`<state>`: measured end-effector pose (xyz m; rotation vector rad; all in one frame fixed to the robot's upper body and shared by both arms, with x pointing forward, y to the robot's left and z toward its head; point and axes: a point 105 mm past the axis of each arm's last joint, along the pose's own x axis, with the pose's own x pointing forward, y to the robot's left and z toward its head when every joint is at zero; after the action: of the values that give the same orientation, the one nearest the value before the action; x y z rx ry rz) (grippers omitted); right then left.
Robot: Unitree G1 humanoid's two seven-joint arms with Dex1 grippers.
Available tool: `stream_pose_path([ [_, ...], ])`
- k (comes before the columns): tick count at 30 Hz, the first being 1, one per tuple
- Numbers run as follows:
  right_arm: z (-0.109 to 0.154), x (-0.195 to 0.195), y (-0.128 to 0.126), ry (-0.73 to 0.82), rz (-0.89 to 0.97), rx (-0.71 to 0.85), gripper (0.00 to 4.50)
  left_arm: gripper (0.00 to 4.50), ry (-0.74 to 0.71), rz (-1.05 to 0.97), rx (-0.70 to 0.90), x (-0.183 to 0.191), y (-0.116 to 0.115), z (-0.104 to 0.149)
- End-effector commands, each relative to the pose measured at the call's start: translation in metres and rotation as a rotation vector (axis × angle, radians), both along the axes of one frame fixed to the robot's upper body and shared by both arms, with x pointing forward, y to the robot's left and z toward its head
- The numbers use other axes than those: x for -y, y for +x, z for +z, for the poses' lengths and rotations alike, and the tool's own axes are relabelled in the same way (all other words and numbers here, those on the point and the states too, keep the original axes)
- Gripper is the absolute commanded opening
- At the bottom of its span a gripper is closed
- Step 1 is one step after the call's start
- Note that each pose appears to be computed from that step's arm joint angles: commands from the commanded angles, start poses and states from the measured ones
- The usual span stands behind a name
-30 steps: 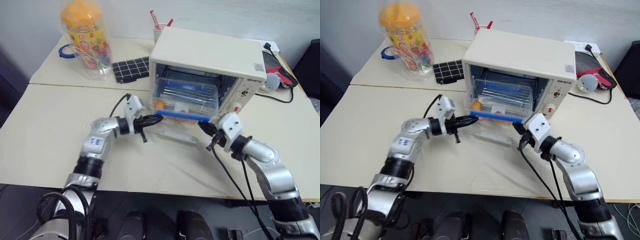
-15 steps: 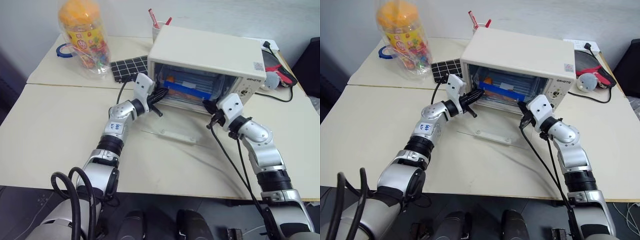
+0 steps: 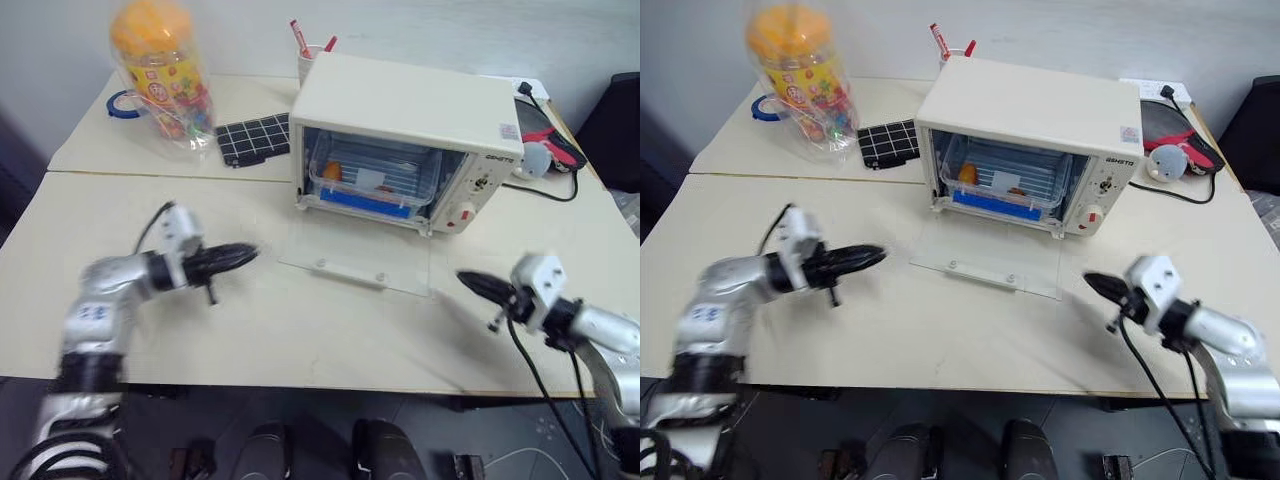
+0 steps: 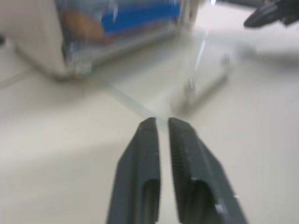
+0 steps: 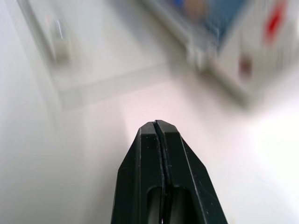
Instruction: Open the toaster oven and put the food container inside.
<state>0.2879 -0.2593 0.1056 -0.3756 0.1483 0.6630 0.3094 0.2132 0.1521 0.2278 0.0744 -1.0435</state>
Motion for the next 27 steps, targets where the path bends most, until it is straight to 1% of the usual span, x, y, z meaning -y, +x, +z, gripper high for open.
stream_pose_path([
  [1, 0.001, -0.008, 0.009, 0.007, 0.049, 0.045, 0.0, 1.78, -0.012, -0.08, 0.05, 0.004, -0.018, 0.017],
  [5, -0.009, -0.028, 0.02, 0.054, 0.113, 0.033, 0.0, 3.08, -0.033, -0.1, 0.067, 0.005, -0.03, 0.028],
  [9, -0.004, -0.047, 0.024, 0.105, 0.194, 0.07, 0.0, 4.33, -0.075, -0.138, 0.057, 0.012, -0.042, 0.036],
  [10, -0.003, -0.048, 0.025, 0.109, 0.2, 0.074, 0.0, 4.46, -0.078, -0.14, 0.054, 0.012, -0.043, 0.037],
  [11, -0.003, -0.048, 0.025, 0.11, 0.202, 0.076, 0.0, 4.46, -0.079, -0.14, 0.053, 0.013, -0.044, 0.037],
  [13, 0.014, -0.054, 0.029, 0.179, 0.209, 0.16, 0.0, 4.46, -0.048, -0.144, 0.052, 0.015, -0.048, 0.035],
  [17, 0.06, -0.048, 0.039, 0.341, 0.138, 0.337, 0.0, 4.46, -0.12, -0.068, 0.099, 0.017, -0.045, 0.049],
  [21, 0.092, -0.042, 0.047, 0.425, 0.106, 0.411, 0.0, 4.46, -0.116, -0.039, 0.097, 0.016, -0.045, 0.046],
  [24, 0.123, -0.044, 0.057, 0.48, 0.117, 0.463, 0.0, 4.46, -0.159, -0.017, 0.122, 0.016, -0.043, 0.049],
  [27, 0.147, -0.046, 0.065, 0.535, 0.108, 0.504, 0.0, 4.46, -0.203, 0.021, 0.163, 0.016, -0.036, 0.052],
])
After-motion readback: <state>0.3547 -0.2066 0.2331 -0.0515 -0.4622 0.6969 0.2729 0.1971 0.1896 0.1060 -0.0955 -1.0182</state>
